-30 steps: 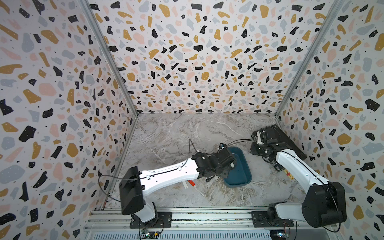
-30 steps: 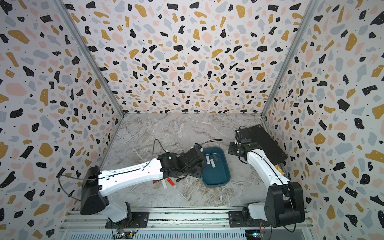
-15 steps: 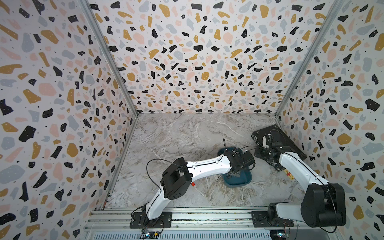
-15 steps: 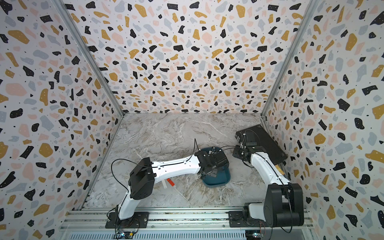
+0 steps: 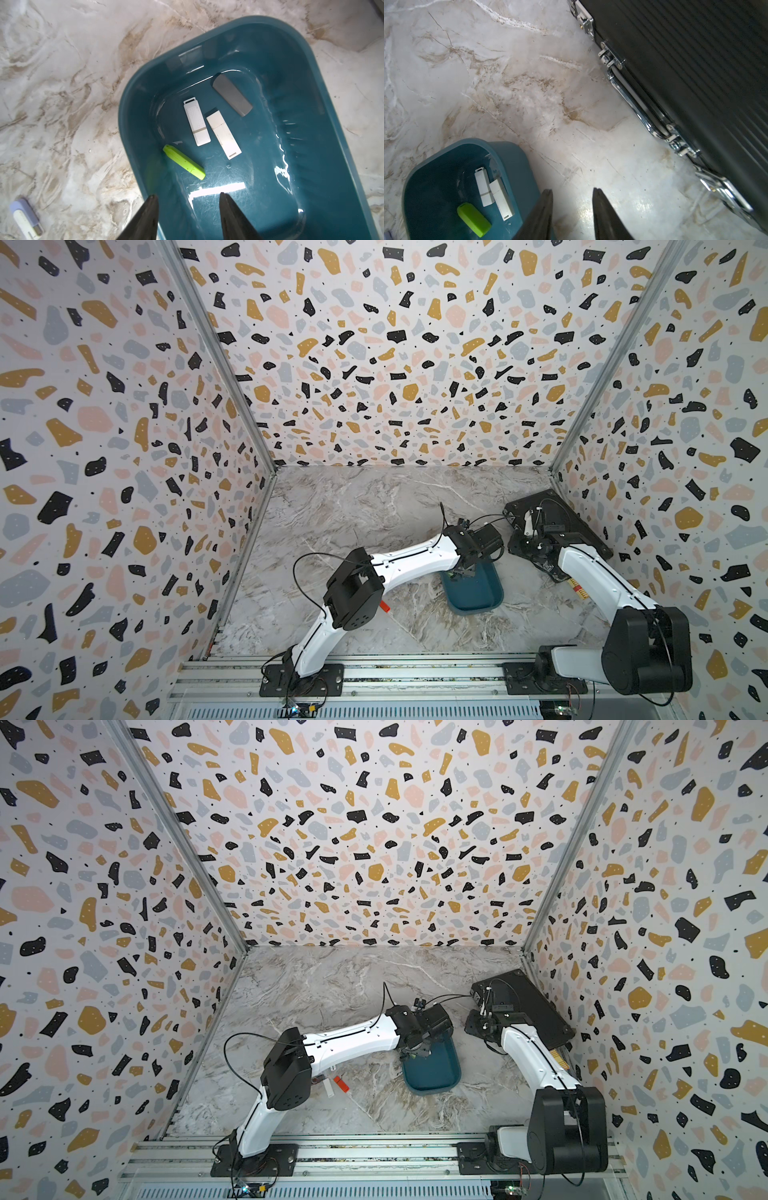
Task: Put the usb flash drive into the storage box
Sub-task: Place the USB flash in the storage box, then pick up the USB flash from the center of the board.
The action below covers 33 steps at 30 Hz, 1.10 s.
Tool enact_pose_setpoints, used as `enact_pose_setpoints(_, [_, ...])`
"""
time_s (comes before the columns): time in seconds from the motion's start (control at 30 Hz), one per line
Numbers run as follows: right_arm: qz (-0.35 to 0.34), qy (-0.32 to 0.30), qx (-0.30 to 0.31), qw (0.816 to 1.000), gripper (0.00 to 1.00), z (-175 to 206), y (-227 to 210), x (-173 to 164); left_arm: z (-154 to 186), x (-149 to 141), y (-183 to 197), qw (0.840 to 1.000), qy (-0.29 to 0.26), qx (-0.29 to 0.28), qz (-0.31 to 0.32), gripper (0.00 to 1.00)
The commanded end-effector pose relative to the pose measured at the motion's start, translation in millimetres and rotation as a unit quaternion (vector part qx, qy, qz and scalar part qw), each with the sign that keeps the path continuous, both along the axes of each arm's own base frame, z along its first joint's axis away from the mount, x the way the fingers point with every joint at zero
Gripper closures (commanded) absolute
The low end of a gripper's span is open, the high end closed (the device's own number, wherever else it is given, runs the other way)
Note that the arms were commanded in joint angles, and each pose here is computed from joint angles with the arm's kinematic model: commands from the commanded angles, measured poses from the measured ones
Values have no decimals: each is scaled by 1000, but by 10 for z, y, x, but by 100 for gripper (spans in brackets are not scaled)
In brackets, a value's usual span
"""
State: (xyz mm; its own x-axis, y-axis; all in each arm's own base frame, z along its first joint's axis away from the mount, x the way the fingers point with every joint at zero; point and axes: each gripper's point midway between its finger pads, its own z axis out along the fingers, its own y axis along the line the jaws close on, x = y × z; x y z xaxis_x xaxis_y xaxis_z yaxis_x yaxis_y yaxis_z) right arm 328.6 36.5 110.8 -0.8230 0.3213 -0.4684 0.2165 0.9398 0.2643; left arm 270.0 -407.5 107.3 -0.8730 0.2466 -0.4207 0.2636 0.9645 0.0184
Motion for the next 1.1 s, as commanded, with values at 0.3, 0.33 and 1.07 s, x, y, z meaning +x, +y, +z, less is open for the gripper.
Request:
enact_pose_setpoints(0.3, [207,-79,66,973,63,433,1224,-135,1111,-77,2030,989,-68,-98,93,47])
enact_pose_setpoints(0.33, [243,-83,67,964,63,449,1443,-208,1140,-107,2323,984,-73,-113,117,44])
enact_pose_setpoints(1.07, [468,0,-84,880,55,-430,4112,-1190,988,-665,3693,969,-89,-86,212,36])
